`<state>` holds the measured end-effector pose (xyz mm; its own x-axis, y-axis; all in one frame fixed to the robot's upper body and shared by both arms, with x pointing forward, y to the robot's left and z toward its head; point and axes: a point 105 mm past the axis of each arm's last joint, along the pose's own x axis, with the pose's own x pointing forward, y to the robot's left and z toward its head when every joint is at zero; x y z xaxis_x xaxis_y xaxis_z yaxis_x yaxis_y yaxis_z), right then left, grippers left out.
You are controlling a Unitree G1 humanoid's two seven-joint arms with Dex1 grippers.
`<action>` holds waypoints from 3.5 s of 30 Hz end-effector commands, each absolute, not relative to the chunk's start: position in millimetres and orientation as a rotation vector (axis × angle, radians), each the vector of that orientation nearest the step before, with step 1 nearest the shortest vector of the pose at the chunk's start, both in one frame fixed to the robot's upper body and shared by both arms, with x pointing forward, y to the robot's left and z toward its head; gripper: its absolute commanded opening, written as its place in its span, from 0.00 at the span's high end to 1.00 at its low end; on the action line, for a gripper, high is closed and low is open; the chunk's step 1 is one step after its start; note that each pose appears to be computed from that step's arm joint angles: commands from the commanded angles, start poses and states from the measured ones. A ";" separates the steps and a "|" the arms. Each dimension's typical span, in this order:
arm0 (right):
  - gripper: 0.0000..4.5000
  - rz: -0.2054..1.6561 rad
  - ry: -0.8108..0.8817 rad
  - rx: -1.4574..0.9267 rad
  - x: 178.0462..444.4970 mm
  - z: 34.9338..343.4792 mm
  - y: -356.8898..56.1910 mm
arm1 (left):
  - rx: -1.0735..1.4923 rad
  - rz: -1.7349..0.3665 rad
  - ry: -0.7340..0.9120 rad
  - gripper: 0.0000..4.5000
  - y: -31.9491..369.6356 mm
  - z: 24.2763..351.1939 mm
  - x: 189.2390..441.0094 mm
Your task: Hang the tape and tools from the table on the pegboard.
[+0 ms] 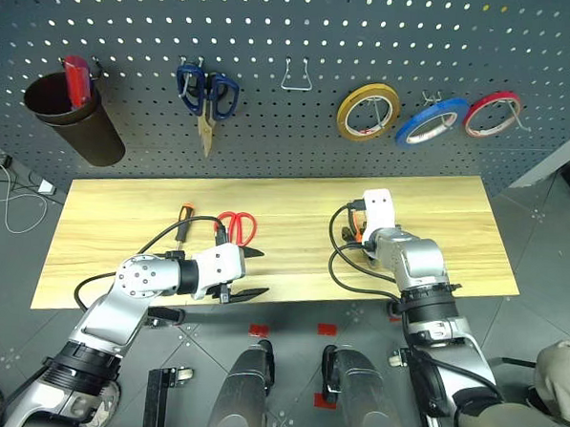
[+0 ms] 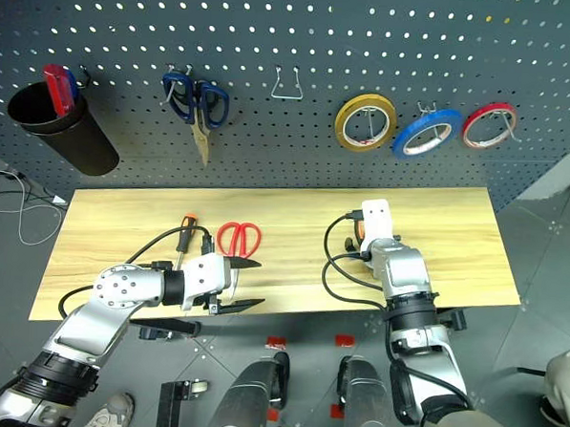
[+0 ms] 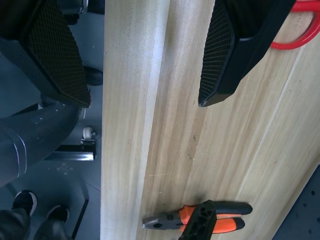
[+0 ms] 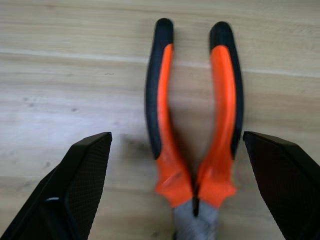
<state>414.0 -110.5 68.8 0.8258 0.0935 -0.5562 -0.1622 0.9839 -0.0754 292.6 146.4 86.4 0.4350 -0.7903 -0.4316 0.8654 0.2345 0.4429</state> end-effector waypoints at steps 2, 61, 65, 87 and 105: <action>0.00 0.138 0.526 -0.174 424.2 85.1 -111.0 | 0.694 -1.151 0.102 0.20 140.2 89.4 288.5; 0.44 0.402 -0.879 -0.169 380.0 389.6 31.7 | 0.223 -0.745 -0.184 0.20 171.3 215.8 325.2; 0.44 0.380 -0.862 -0.167 392.0 378.7 29.2 | 0.218 -0.750 -0.176 0.20 169.0 212.8 324.2; 0.08 0.362 -0.602 -0.084 399.1 302.3 13.3 | 0.188 -0.577 0.017 0.20 175.6 148.8 336.6; 0.00 0.954 0.008 -0.066 288.0 175.6 -12.8 | 0.150 -0.118 0.527 0.00 199.4 33.6 331.7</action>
<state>301.8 -20.7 162.3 0.6280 0.7737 -0.0833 -0.7778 0.6274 -0.0374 329.6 197.8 36.6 0.8600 -0.1036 -0.4997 0.1626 0.9838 0.0758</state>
